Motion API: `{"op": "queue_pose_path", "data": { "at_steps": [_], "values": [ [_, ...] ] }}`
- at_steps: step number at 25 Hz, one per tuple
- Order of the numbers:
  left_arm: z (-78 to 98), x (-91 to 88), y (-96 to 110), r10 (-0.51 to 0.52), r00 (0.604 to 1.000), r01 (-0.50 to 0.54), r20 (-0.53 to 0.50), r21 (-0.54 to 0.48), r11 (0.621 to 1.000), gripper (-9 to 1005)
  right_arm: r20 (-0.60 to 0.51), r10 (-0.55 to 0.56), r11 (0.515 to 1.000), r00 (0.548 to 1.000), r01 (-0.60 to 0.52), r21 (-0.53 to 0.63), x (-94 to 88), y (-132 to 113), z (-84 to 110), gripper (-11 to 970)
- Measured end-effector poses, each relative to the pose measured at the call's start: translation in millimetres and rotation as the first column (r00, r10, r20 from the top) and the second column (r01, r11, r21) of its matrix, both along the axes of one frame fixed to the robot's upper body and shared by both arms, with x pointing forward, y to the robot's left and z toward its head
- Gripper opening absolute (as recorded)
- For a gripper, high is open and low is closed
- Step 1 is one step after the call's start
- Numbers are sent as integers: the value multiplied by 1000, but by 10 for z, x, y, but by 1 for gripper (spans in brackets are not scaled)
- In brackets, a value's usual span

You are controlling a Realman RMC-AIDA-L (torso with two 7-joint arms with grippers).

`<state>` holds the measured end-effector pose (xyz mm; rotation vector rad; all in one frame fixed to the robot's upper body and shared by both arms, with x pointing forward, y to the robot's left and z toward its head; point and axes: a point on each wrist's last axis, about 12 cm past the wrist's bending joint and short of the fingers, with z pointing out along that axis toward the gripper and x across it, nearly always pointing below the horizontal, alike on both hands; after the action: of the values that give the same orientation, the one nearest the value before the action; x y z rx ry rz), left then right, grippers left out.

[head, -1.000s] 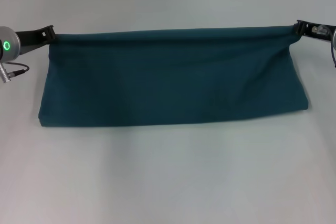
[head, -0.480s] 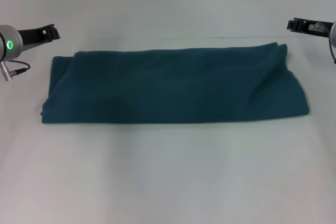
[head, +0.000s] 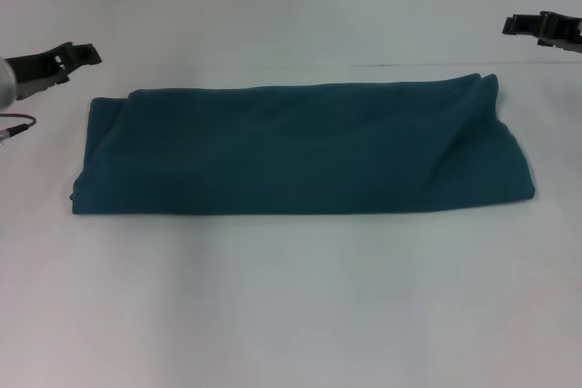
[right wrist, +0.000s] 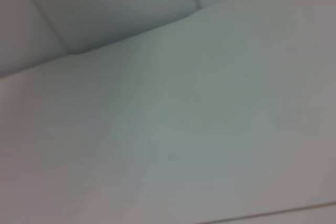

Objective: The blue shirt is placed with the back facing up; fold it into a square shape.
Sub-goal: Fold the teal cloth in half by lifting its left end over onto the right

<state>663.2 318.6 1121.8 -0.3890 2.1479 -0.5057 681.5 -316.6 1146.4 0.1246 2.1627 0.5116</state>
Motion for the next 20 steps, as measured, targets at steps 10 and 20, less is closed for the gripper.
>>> {"op": "queue_pose_path", "data": {
  "at_steps": [10,20],
  "values": [
    [-123,-591,247,-90,996,95,30,-356,930,752,101,191,888,976,-216,405,-855,-308,-176,760],
    [-414,-1174,461,-75,995,19,-63,-633,774,781,67,224,847,972,-229,480,-1231,-446,-362,840]
  ]
}}
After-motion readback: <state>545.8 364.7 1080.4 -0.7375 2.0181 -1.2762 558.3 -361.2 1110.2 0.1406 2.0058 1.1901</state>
